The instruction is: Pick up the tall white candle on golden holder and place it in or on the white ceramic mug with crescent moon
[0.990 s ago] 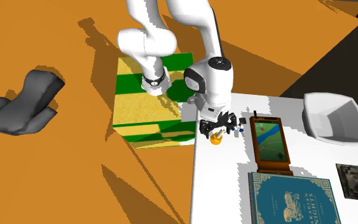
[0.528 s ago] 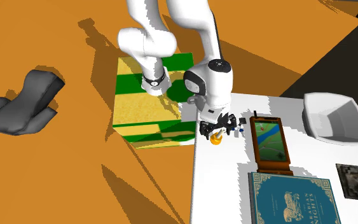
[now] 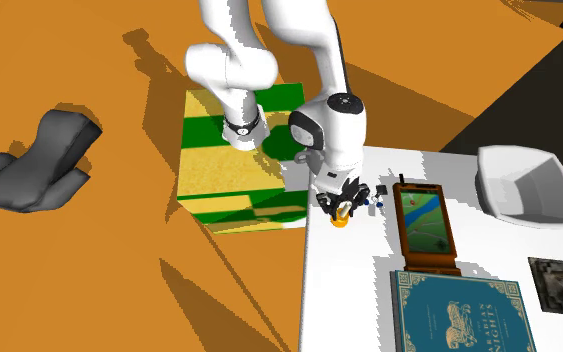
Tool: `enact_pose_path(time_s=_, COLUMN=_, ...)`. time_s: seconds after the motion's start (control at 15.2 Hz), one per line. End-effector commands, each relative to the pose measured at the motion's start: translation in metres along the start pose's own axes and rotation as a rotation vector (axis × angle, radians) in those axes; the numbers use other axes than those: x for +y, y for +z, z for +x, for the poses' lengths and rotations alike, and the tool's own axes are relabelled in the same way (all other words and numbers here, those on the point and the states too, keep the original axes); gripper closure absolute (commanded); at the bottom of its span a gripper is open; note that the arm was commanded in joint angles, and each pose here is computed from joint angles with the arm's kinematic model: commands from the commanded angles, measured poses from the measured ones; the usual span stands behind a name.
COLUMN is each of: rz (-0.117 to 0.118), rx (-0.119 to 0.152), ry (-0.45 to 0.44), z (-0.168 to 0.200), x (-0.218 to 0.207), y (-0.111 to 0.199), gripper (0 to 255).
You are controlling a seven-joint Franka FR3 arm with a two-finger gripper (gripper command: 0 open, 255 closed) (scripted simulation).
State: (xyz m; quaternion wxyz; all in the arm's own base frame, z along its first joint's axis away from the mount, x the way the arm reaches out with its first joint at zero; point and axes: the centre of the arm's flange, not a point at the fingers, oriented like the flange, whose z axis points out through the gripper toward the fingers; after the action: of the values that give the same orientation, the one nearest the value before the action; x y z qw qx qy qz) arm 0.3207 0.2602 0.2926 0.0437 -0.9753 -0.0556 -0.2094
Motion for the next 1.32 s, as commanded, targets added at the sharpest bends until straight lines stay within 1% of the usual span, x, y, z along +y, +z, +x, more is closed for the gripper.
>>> enact_pose_path(time_s=0.0, rz=0.0, rx=0.0, ry=0.0, z=0.0, x=0.0, y=0.0, gripper=255)
enact_pose_path(time_s=0.13, rz=0.0, rx=0.0, ry=0.0, z=0.0, x=0.0, y=0.0, gripper=255)
enact_pose_path(time_s=1.25, rz=0.0, rx=0.0, ry=0.0, z=0.037, x=-0.006, y=-0.082, gripper=255)
